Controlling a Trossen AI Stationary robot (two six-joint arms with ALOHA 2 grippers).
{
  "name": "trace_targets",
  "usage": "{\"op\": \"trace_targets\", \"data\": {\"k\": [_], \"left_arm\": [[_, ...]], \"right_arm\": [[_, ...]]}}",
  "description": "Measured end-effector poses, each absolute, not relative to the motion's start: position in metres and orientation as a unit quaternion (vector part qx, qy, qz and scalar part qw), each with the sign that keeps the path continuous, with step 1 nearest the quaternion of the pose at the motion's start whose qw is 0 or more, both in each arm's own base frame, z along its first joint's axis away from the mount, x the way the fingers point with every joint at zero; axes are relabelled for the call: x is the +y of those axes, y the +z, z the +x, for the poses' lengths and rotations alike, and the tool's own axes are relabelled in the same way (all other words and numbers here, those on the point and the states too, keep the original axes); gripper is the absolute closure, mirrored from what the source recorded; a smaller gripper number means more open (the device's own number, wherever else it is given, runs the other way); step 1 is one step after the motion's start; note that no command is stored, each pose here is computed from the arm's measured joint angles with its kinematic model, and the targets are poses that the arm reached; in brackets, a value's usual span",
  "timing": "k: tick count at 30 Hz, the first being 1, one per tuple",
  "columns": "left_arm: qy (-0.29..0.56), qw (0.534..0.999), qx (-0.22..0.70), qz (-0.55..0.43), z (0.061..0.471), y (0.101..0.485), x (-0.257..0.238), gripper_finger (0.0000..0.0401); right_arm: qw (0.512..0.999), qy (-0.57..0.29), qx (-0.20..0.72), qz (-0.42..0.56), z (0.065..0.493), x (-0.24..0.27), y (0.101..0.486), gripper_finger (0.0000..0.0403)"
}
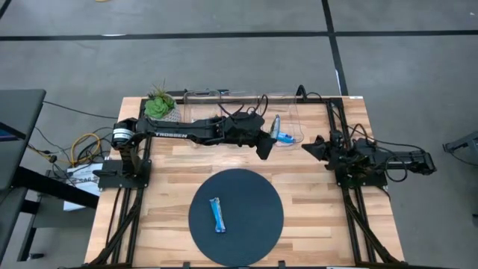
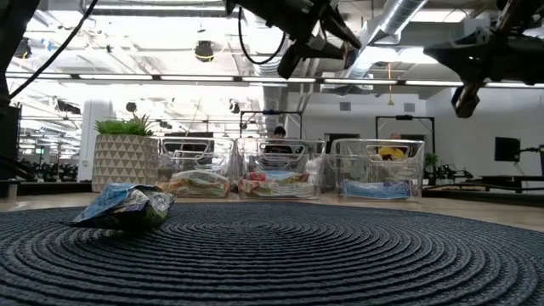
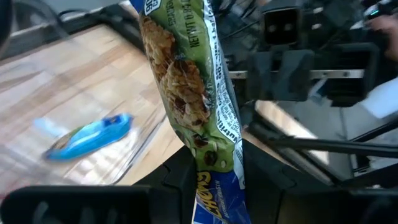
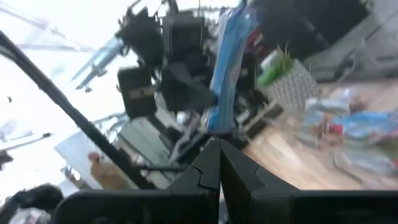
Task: Pick and place Granola Bars by type
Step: Put the blue bar into the right transparent bin
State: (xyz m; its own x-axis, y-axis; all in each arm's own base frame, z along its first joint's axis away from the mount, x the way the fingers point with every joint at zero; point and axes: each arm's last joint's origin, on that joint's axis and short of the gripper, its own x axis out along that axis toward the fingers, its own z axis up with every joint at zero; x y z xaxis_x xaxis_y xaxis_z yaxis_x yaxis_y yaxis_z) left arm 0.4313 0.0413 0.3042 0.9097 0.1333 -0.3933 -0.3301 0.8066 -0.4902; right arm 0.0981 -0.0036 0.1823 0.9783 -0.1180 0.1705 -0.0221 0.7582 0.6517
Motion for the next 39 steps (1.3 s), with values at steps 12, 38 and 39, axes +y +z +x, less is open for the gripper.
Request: {"op": "trace_targets", "data": {"k": [12,38,39], "left_arm": [[0.077,0.945,0.132,-0.290,0.435,0.313,0.040,0.0302],[0.051,0.944,0.141,-0.294,0.435,0.313,0.038,0.0302],[0.051,0.944,0.141,-0.294,0.435,0.313,0.038,0.0302]], "right_arm": [[0.925,-0.046,-0.143,0.348,0.101,-0.006,0.210,0.0401],[0.936,-0.114,-0.092,0.320,0.141,-0.019,0.259,0.0402],[0.936,-0.112,-0.087,0.323,0.142,-0.019,0.258,0.0402]]}}
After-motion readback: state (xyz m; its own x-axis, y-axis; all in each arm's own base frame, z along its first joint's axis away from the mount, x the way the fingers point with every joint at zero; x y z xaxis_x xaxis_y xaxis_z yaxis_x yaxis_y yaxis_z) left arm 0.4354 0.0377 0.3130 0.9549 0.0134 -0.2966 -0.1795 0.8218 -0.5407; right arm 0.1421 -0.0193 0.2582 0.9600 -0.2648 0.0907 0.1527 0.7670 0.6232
